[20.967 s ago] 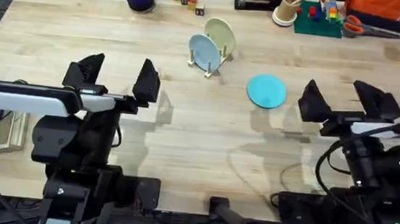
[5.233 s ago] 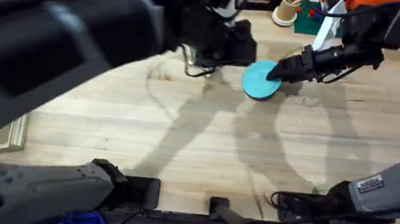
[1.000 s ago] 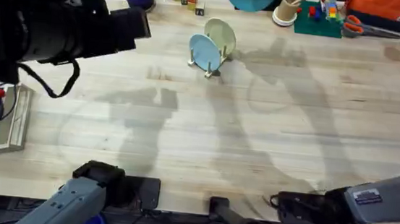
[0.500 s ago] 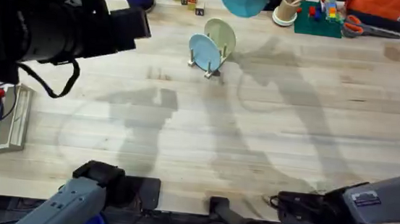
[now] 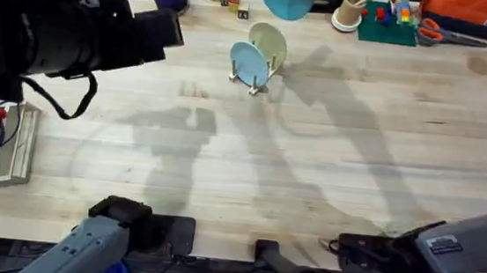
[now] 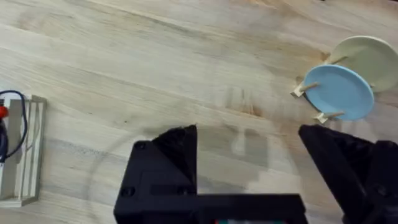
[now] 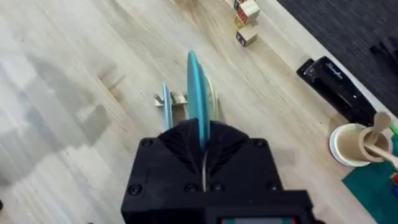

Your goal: Pick up the plates from the table one by one and place each into a slot on the dish rack.

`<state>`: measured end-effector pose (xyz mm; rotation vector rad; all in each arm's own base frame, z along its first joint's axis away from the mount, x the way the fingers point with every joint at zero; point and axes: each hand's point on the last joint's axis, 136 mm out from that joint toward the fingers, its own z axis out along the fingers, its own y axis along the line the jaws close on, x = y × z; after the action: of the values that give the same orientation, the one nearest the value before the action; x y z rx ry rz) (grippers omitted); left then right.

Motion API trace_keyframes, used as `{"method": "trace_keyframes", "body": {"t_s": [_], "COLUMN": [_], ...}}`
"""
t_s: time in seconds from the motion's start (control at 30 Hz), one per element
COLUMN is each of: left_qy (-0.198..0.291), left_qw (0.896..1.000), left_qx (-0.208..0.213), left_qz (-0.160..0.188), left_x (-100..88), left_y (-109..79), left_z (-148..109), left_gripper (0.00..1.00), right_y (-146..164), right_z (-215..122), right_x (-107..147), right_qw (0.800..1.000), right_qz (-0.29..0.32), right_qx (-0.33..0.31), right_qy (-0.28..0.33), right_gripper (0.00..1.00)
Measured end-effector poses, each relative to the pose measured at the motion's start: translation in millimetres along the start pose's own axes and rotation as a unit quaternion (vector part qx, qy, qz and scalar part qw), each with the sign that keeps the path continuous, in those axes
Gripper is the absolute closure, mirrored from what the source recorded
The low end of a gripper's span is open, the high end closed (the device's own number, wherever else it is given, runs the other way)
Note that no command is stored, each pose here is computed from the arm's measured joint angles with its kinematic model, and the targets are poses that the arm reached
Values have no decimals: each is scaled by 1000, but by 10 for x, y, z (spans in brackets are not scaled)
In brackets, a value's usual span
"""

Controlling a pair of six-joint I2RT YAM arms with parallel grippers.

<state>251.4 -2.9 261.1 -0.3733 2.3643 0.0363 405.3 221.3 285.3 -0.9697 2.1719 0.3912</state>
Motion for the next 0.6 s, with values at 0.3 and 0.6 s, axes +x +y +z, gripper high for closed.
{"method": "trace_keyframes", "body": {"t_s": [0.3,0.6], "left_qy": [0,0], "left_qw": [1000,1000], "left_qx": [0,0], "left_qz": [0,0], "left_x": [0,0], "left_y": [0,0], "left_z": [0,0], "left_gripper": [6,7], "right_y": [-22,62], "right_z": [-2,18], "right_x": [7,16], "right_qw": [1000,1000], "right_qz": [5,1], "right_qx": [7,-1], "right_qy": [2,8], "right_gripper": [969,969]}}
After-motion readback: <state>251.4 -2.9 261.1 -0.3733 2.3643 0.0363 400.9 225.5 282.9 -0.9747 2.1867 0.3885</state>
